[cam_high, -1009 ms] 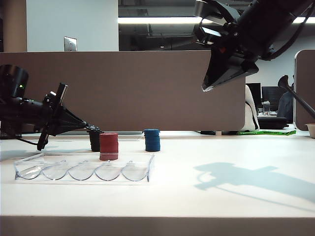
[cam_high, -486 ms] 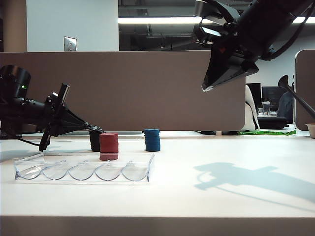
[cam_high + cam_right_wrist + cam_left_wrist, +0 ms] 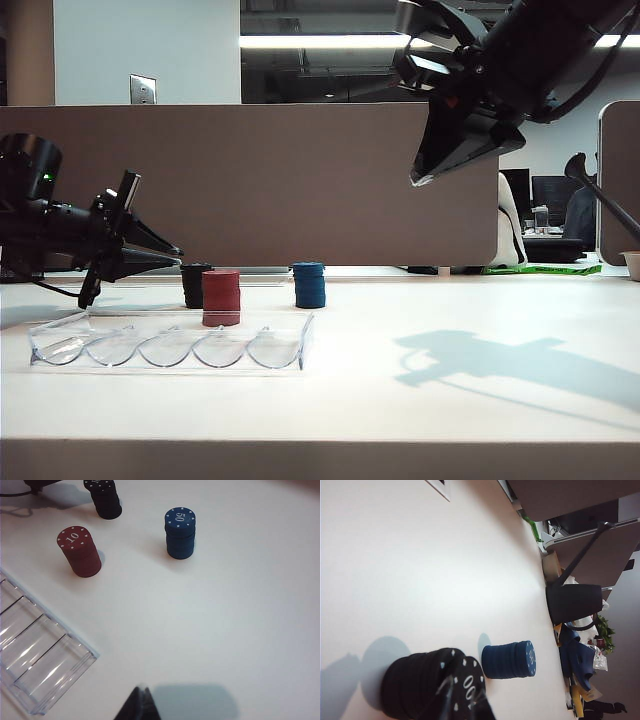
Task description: Pick up the chip in the box and place it on the pile of chips with the same color.
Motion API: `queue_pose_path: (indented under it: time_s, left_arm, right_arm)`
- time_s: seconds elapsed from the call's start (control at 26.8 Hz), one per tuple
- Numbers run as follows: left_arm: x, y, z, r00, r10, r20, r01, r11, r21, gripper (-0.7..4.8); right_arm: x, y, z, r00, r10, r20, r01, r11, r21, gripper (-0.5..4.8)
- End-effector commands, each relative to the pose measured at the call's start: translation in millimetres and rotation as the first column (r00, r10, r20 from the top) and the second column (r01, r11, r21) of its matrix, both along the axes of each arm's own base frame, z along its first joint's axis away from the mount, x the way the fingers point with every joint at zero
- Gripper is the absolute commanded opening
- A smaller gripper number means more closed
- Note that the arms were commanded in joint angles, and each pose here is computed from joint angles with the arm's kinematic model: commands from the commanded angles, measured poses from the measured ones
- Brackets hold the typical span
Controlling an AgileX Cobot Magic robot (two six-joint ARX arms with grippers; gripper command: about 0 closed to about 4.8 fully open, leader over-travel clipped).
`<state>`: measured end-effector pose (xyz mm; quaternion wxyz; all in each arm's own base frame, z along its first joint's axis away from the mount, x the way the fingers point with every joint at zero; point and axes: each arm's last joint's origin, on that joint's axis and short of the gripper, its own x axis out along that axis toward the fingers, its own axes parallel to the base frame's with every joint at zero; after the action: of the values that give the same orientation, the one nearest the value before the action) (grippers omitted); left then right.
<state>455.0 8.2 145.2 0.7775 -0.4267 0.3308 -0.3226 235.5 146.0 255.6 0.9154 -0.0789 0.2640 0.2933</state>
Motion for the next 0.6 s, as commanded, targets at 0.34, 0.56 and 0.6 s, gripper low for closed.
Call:
queue_pose_path:
  time_s: [0.34,0.56,0.6]
  left_arm:
    - [5,11,24,0.986,0.013,0.168,-0.004,0.999,-0.053,0.46]
    - [-1,25,63,0.933,0.032,0.358,-0.019,0.999,-0.039,-0.06]
    - [-2,27,69,0.922,0.034,0.385,-0.025,0.999,-0.029,-0.06]
  right_arm:
    - [2,-1,4,0.998,-0.024,0.064,0.026,0.999,-0.028,-0.06]
    - [-2,-9,27,0.97,-0.122,0.211,0.127,0.992,-0.007,-0.06]
    - [-4,-11,32,0.962,-0.141,0.236,0.143,0.99,0.006,-0.06]
